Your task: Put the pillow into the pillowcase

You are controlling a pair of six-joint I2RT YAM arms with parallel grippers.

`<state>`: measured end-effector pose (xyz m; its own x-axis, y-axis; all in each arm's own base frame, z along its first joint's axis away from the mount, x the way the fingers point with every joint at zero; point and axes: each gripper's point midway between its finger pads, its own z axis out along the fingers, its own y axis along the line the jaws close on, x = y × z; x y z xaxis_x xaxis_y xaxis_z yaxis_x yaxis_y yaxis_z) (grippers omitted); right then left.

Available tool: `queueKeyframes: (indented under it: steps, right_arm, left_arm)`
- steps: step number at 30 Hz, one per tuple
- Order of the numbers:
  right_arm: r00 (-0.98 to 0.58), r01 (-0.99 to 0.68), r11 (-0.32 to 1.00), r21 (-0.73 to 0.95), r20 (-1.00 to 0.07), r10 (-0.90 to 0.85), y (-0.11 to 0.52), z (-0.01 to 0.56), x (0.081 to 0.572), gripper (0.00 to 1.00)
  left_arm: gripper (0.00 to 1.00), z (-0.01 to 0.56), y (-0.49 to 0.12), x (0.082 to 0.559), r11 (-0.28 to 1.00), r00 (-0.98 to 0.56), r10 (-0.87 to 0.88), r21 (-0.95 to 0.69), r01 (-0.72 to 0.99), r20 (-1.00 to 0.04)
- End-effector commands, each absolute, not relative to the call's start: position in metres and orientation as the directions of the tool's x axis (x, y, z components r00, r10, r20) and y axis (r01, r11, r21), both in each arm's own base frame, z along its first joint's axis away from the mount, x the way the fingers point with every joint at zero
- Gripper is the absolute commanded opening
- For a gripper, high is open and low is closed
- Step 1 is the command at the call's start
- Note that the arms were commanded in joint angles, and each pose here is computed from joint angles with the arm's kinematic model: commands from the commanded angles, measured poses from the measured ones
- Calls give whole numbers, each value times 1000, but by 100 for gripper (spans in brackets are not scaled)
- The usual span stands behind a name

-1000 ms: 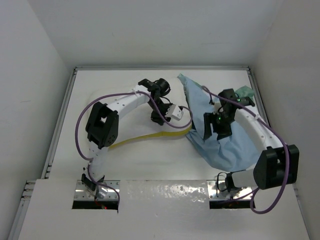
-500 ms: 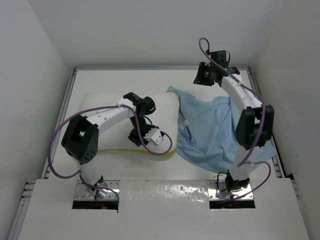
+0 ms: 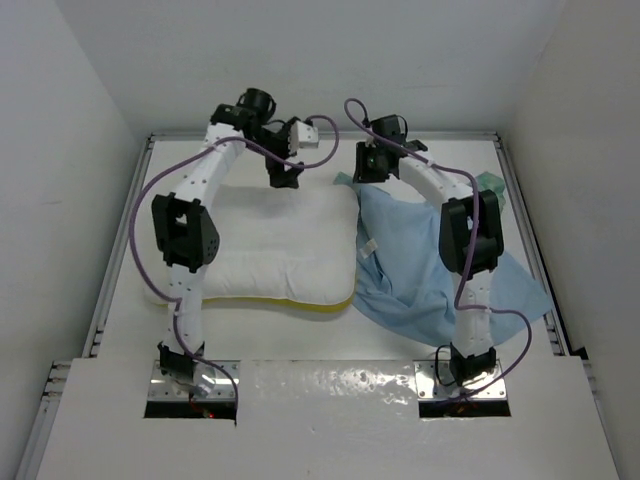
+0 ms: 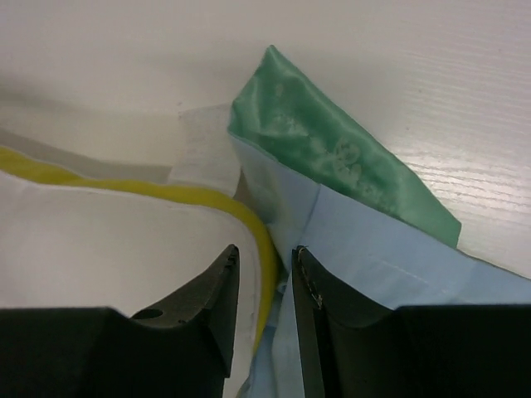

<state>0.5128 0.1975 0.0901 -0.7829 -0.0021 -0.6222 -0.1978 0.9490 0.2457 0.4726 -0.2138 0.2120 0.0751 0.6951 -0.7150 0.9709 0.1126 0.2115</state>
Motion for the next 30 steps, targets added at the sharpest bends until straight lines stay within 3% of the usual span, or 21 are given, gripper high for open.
queueKeyframes:
  steps: [1, 7, 11, 16, 19, 21, 22, 26, 30]
  right_arm:
    - [-773, -146, 964, 222, -634, 29, 184, 85, 526, 32]
    - [-827, -132, 972, 194, -562, 0, 191, 52, 499, 43]
    - [-850, -86, 984, 157, -526, 9, 179, 38, 485, 43]
    - [-865, -55, 994, 97, -502, 1, 166, 26, 478, 41]
    - [-872, -35, 997, 63, -490, 1, 158, 17, 475, 38]
    - [-874, -19, 999, 43, -487, 4, 155, 15, 474, 37]
    - [-873, -9, 999, 33, -487, 8, 152, 16, 475, 37]
    - [-854, -3, 1000, 21, -521, 8, 149, 40, 477, 45]
    - [-813, -51, 998, 22, -581, -29, 146, 72, 470, 45]
  left_arm:
    - [100, 135, -239, 441, 6, -5, 703, -1, 1000, -711]
    - [100, 97, -260, 456, 49, -89, 633, -74, 996, -769]
    - [100, 65, -265, 481, 138, -155, 628, -86, 987, -763]
    - [97, 29, -256, 469, 92, -102, 711, -51, 994, -695]
    - [62, 28, -259, 455, 21, -61, 725, -66, 998, -686]
    - [26, 28, -258, 445, -24, -37, 730, -80, 996, -682]
    - [1, 32, -258, 442, -42, -26, 728, -82, 996, -685]
    - [0, 53, -245, 418, -131, 30, 740, -100, 986, -672]
    - [0, 73, -229, 405, -217, 141, 765, -47, 975, -628]
